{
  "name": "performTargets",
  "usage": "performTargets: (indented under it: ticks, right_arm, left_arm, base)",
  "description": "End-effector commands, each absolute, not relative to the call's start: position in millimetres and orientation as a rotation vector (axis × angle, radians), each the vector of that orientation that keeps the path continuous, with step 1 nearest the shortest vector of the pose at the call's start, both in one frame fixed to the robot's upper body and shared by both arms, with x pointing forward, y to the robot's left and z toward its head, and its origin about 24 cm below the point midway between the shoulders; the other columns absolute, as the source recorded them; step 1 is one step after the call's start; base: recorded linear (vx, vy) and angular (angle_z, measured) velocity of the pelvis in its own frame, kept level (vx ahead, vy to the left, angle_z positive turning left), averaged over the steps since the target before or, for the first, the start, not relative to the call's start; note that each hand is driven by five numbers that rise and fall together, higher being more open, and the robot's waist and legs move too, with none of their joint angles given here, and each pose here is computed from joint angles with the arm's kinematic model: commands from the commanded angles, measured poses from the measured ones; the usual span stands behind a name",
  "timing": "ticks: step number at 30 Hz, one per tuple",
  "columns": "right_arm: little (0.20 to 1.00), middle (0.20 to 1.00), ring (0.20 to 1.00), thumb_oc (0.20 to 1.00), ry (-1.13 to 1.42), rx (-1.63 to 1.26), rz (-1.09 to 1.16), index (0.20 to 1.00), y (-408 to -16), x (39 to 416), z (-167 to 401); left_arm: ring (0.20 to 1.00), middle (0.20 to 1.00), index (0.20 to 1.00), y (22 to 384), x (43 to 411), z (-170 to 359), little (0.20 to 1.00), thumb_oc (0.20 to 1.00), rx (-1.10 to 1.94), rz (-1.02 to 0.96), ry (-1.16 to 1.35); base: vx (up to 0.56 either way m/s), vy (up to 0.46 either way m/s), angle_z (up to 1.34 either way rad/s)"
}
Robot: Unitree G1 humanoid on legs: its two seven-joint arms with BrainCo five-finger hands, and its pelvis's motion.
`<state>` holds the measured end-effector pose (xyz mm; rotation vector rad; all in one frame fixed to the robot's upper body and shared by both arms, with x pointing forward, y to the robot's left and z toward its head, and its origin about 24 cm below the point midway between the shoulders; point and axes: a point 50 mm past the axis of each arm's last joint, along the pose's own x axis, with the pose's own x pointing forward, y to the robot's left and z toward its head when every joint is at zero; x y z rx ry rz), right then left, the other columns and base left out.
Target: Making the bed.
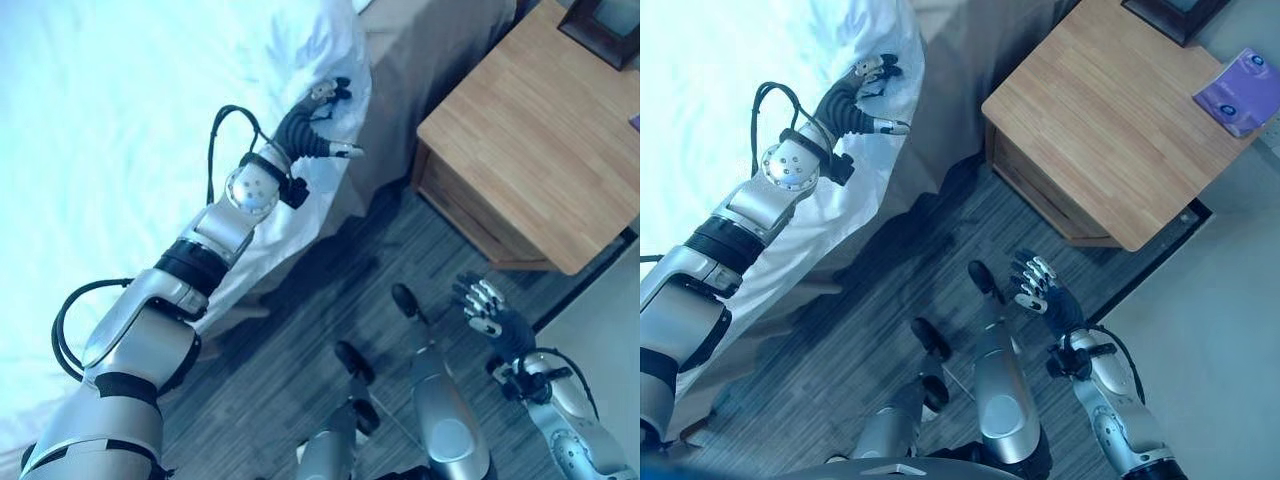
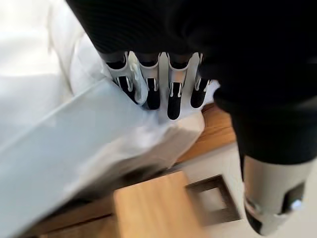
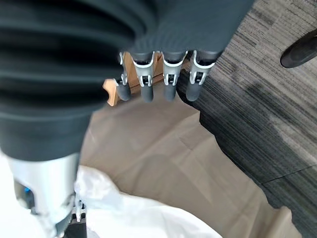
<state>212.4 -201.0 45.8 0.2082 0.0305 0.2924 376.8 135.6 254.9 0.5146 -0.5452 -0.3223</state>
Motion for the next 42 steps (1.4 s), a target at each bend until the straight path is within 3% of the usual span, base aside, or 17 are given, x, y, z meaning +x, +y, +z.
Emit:
performTargets:
  ticks: [1, 9, 17, 18, 19, 20, 23, 24, 31, 38, 42]
  right_arm:
    - [1.0, 1.0, 1.0, 1.0, -0.065, 0.154, 0.33, 1.0, -203, 210, 63]
    - [1.0, 1.0, 1.0, 1.0, -0.067, 0.116, 0.299, 1.0, -211, 209, 62]
    - [1.0, 1.0, 1.0, 1.0, -0.116, 0.015, 0.233, 1.0, -229, 211, 71]
    - [0.878, 0.878, 0.878, 0.878, -0.14, 0.0, 0.216, 0.878, -231, 213, 76]
    - [0.878, 0.878, 0.878, 0.878, -0.14, 0.0, 0.217, 0.878, -231, 213, 76]
    - [0.2, 0.2, 0.2, 0.2, -0.283, -0.106, 0.167, 0.2, -239, 231, 108]
    - [0.2, 0.2, 0.2, 0.2, -0.434, -0.187, 0.132, 0.2, -243, 252, 147]
    - [0.2, 0.2, 0.2, 0.2, -0.552, -0.186, 0.132, 0.2, -236, 271, 178]
    - [0.2, 0.2, 0.2, 0.2, -0.763, -0.181, 0.061, 0.2, -227, 328, 284]
    - [0.2, 0.2, 0.2, 0.2, -0.699, -0.003, -0.045, 0.2, -218, 378, 343]
    - [0.2, 0.2, 0.2, 0.2, -0.613, 0.051, -0.163, 0.2, -234, 392, 357]
  left_arm:
    - [1.0, 1.0, 1.0, 155, 362, 313, 1.0, 1.0, 0.328, -0.271, -0.764]
    - [1.0, 1.0, 1.0, 153, 307, 333, 1.0, 1.0, 0.152, -0.451, -1.003]
    - [1.0, 1.0, 1.0, 191, 293, 270, 1.0, 1.0, -0.062, -0.45, -0.858]
    - [1.0, 1.0, 1.0, 195, 290, 257, 1.0, 1.0, -0.084, -0.431, -0.828]
    - [1.0, 1.0, 1.0, 195, 290, 257, 1.0, 1.0, -0.084, -0.431, -0.828]
    - [1.0, 1.0, 1.0, 206, 277, 205, 1.0, 1.0, -0.244, -0.369, -0.695]
    - [1.0, 1.0, 1.0, 209, 268, 166, 1.0, 1.0, -0.359, -0.33, -0.58]
    - [1.0, 1.0, 1.0, 207, 260, 130, 1.0, 1.0, -0.441, -0.272, -0.463]
    - [1.0, 1.0, 1.0, 199, 229, 55, 1.0, 1.0, -0.675, -0.165, -0.151]
    - [1.0, 1.0, 1.0, 195, 229, 57, 1.0, 1.0, -0.677, -0.197, -0.128]
    - [1.0, 1.0, 1.0, 196, 234, 69, 1.0, 1.0, -0.634, -0.221, -0.166]
  base:
    - [0.03, -0.019, 0.06]
    - [0.04, -0.012, 0.07]
    - [0.04, -0.025, 0.13]
    - [0.02, -0.019, 0.16]
    - [0.05, -0.027, 0.18]
    - [0.06, -0.019, 0.17]
    - [0.04, -0.015, 0.04]
    - [0.01, -0.011, 0.16]
    - [-0.02, -0.011, 0.15]
    - [-0.04, -0.017, 0.07]
    - [-0.04, -0.036, 0.12]
